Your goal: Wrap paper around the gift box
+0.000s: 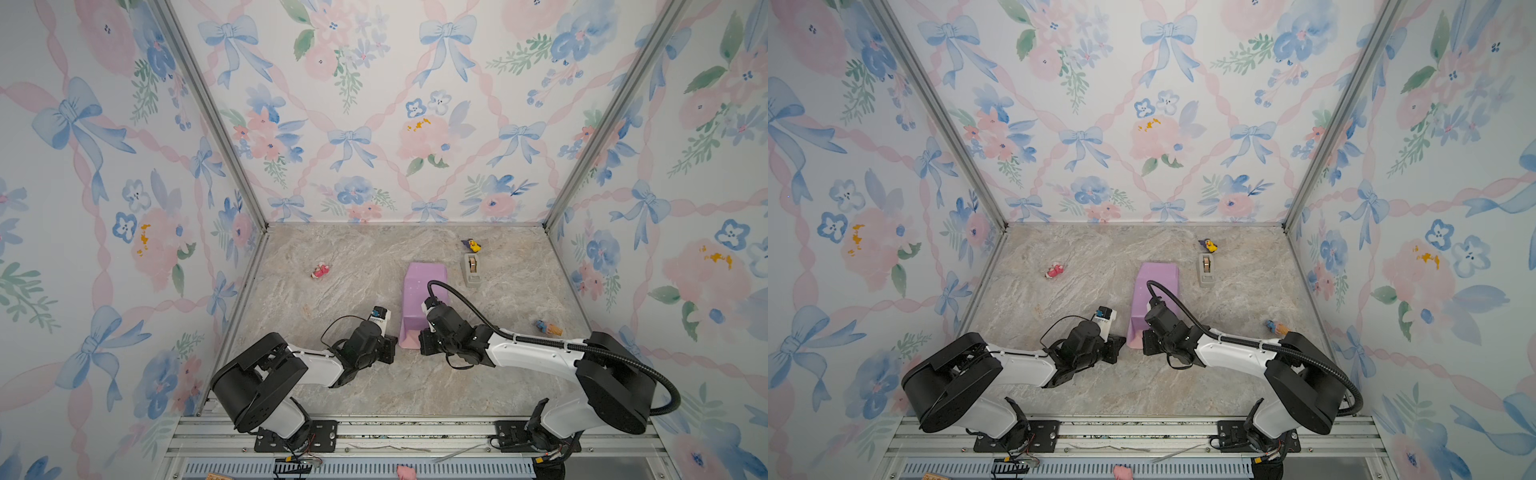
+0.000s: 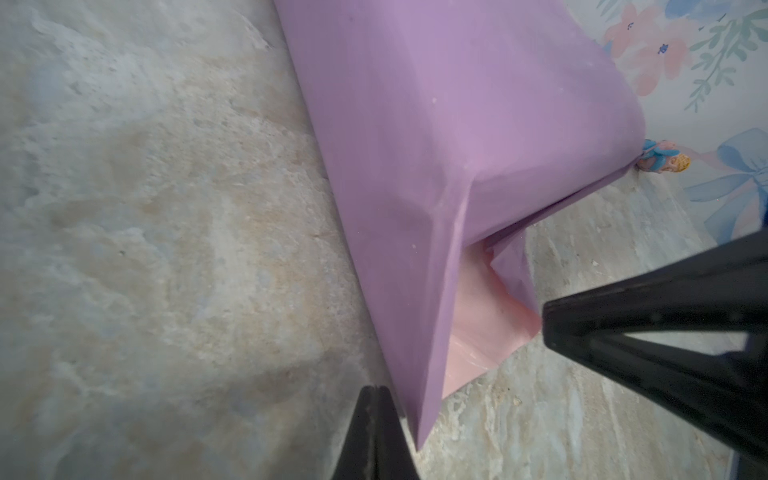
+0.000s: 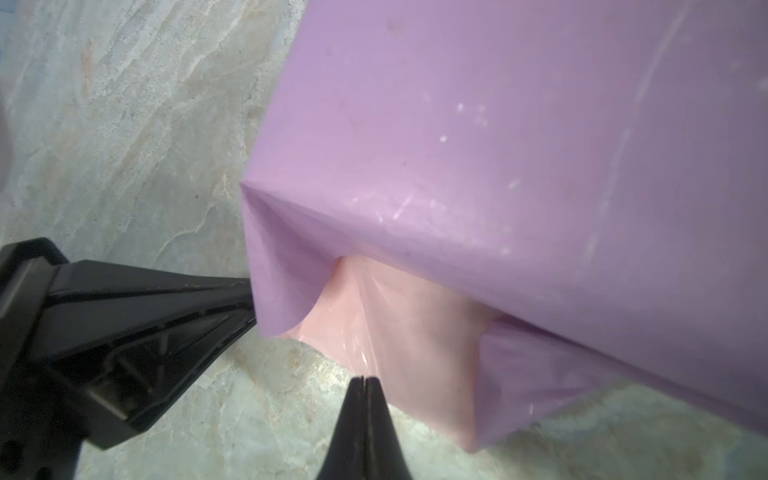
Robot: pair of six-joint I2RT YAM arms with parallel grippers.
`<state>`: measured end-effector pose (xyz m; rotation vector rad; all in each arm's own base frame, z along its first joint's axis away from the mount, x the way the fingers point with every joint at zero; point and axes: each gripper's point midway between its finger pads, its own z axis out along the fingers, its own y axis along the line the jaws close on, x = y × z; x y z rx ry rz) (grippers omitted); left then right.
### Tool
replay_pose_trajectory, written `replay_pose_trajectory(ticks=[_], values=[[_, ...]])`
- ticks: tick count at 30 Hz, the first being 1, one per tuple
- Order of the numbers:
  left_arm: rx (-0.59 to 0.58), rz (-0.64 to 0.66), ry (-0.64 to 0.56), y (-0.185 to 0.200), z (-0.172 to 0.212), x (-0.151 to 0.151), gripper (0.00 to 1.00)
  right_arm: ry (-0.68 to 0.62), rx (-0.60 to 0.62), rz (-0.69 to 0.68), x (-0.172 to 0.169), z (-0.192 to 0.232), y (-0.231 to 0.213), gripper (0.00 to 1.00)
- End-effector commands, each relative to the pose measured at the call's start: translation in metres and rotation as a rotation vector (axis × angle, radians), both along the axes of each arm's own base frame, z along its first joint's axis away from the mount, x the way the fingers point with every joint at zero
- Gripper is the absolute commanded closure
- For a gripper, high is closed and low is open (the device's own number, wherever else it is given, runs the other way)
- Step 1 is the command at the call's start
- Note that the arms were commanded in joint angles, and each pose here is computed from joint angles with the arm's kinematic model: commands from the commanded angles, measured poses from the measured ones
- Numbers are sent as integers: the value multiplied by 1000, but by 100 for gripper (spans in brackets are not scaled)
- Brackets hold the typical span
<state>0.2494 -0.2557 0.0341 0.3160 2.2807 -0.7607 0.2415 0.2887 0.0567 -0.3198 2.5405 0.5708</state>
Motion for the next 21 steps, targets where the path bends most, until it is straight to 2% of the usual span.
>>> replay_pose_trajectory(ticks=[1,17,21], values=[[-23,-30,-17,-8,5,3,96,4,-5,-27,-1,-16,-1,100],[-48,-55,-31,-14,9,4,97,68,-62,-27,-11,-53,-8,100],[-29,-27,-28,-10,3,6,98,75,-78,-23,-13,-56,-10,100]])
